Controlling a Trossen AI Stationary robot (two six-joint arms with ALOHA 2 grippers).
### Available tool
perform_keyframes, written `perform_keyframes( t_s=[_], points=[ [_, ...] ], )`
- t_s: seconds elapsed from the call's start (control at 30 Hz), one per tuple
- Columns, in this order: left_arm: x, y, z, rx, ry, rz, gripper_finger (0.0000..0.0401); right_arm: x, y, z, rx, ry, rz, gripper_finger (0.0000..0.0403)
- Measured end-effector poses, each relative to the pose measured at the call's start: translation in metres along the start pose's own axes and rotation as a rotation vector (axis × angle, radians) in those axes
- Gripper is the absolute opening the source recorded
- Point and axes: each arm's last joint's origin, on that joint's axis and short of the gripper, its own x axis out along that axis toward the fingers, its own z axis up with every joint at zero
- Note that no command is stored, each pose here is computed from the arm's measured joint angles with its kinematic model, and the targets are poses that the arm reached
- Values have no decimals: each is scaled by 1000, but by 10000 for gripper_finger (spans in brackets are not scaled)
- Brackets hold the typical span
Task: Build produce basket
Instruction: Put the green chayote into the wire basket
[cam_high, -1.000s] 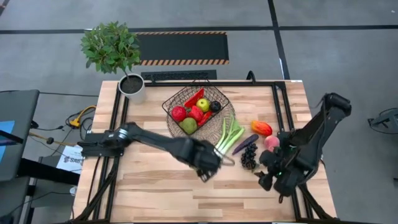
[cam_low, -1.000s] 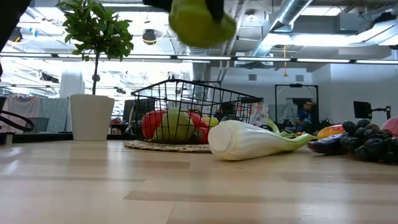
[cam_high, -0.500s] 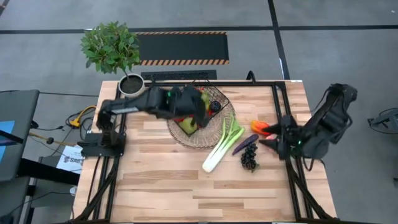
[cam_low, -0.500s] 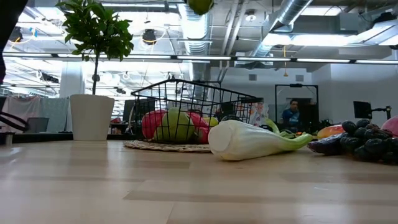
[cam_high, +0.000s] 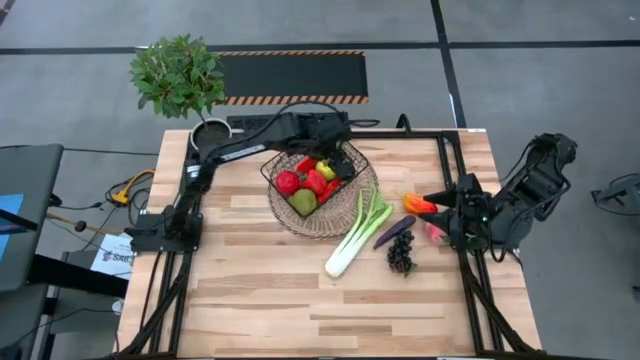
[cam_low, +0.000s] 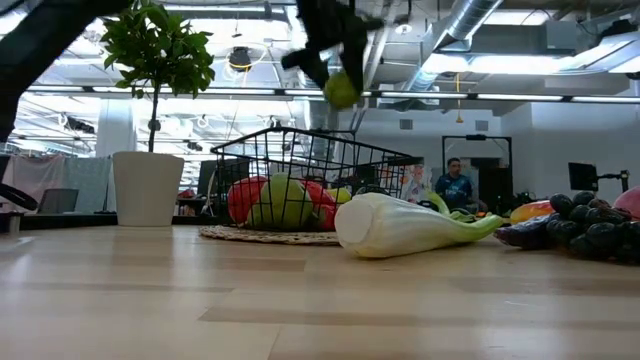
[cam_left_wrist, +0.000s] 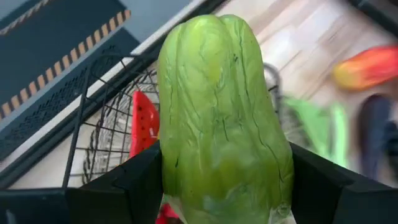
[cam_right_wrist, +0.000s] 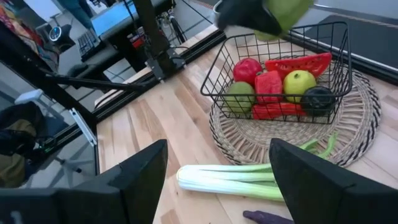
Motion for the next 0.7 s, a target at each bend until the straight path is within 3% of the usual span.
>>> perform_keyframes(
  t_s=[0.33,0.7],
  points=[
    [87,27,6,54,171,61,250,3,1,0,-2,-3,-18,305],
    [119,43,4,102,218,155,306,6,-3,2,4,-16,-57,305]
  ],
)
